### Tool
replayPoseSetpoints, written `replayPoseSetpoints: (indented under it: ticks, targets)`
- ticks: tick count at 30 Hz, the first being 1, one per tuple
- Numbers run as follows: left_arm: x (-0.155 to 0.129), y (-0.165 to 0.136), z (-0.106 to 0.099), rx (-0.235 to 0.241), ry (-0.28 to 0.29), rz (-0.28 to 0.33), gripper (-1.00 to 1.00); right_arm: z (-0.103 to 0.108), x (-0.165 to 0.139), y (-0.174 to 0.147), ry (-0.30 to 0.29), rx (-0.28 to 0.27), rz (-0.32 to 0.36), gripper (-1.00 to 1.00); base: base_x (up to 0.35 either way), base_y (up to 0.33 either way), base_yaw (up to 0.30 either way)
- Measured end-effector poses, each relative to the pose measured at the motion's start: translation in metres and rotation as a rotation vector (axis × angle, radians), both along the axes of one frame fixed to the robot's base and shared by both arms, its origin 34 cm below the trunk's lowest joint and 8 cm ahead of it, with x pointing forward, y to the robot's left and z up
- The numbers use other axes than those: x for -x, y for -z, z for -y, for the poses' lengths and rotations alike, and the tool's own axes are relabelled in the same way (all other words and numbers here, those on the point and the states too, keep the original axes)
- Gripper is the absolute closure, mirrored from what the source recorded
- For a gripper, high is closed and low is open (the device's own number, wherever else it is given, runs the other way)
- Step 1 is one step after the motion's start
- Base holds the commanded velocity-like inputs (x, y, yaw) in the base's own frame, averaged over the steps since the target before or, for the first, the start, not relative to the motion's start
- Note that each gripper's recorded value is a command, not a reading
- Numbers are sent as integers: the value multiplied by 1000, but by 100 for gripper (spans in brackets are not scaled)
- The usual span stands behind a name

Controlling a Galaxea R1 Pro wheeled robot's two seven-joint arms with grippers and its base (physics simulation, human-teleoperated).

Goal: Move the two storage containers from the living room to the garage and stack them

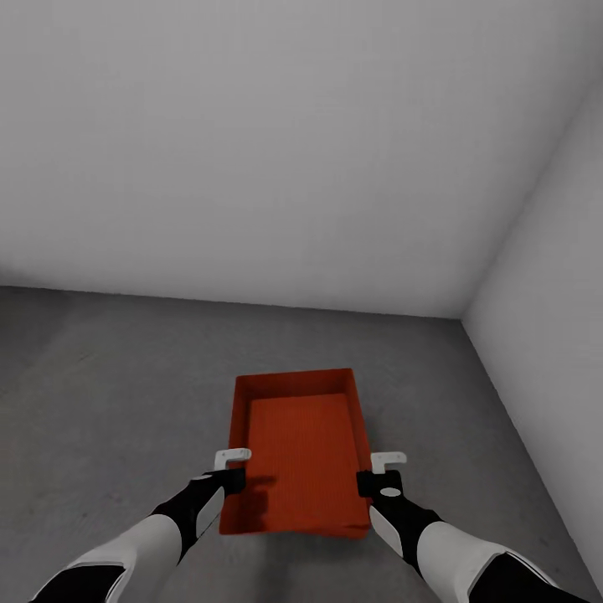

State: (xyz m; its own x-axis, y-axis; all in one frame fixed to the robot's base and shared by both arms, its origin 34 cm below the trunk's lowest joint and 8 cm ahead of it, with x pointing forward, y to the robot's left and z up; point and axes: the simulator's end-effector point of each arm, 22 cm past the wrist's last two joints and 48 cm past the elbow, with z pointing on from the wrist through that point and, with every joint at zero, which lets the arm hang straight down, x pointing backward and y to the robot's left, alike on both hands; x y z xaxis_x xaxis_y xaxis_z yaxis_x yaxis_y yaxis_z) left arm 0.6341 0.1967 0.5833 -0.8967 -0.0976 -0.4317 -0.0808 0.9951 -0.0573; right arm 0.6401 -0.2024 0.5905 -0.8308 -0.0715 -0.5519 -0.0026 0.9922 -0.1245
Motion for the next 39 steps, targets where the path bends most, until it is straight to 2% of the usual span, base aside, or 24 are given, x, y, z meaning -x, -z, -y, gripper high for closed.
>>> replayPoseSetpoints:
  ticks: [5,12,35,39]
  targets:
    - [0,0,0,0,0,0,100,0,0,0,0,0,0,100,87,282,0]
    - [1,1,0,2,-1,-1,100,0,0,0,-1,2,-1,100,22,58,-23]
    - [1,1,0,2,-1,-1,100,0,0,0,-2,3,-1,100,0,1,-222]
    - [1,1,0,2,-1,-1,100,0,0,0,-2,2,-1,100,0,0,-82]
